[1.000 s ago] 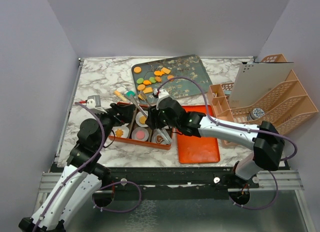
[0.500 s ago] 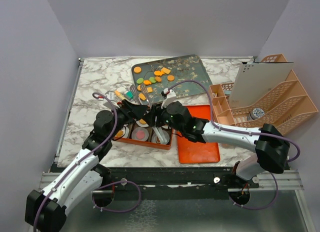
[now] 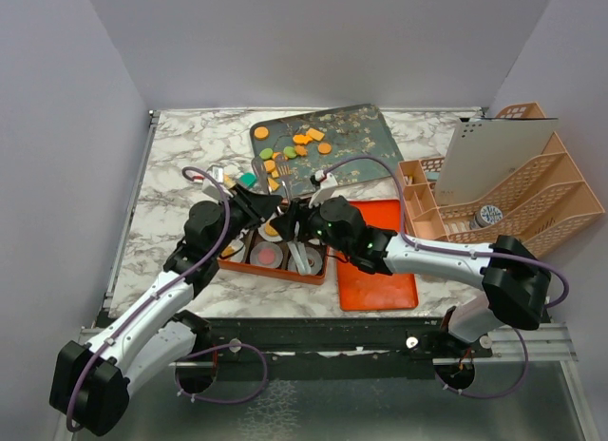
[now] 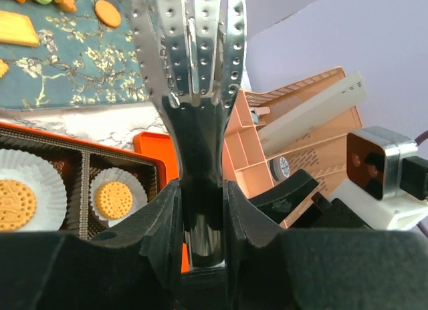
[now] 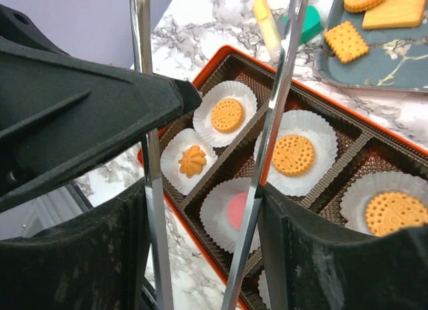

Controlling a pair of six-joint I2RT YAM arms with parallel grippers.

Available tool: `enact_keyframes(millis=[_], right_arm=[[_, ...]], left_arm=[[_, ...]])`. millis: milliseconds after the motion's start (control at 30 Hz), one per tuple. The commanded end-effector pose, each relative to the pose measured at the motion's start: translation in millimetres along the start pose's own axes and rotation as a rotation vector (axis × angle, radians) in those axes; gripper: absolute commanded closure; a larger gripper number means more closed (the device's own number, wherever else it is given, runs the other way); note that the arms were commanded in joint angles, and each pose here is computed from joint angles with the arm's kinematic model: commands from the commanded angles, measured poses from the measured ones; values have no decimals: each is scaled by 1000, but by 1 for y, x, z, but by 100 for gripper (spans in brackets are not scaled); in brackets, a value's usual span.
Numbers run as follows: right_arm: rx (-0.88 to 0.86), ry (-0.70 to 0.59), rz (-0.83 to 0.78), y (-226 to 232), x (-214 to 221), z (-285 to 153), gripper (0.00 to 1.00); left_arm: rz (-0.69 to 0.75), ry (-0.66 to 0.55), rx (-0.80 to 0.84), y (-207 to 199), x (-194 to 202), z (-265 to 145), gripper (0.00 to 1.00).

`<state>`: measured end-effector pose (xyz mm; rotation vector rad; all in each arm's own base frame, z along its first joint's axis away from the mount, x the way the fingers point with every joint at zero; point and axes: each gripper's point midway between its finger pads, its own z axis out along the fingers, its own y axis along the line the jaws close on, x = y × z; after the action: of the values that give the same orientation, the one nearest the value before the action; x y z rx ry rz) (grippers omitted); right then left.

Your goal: Pack the cookies

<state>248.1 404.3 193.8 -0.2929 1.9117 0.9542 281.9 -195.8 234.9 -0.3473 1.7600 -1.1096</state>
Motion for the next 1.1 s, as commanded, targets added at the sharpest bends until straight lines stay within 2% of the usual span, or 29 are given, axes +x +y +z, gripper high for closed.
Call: enact_keyframes(millis=[0,67,200,367,600,733,867,1067], right_arm=[[-43,-80,8,13,-23,-11,36],[-33,-84,-6,11,-25,-15,31],[2,-93,-27,2,-28,-25,21],[82,-102,-66,-17,-32,-43,11],[222,-115,-106,-51,-31,-73,6],[313,-130,-132,-73,-32,-91,1],[376,-134,-153,-89,-31,-105,0],[396,-154,-149,-98,-31,-123,0]], left_arm=[[105,-90,-66,-2,-32,7,94],[167,-114,-115,2,-42,7,100],[326,-152,-264,15,-68,4,100],[568,-191,-551,37,-118,-9,100],[874,-255,-937,67,-189,-28,100],[1011,-210,-1157,100,-211,-29,100],[1075,-87,-1315,148,-219,-21,100],[1115,12,-1404,203,-223,-6,100]])
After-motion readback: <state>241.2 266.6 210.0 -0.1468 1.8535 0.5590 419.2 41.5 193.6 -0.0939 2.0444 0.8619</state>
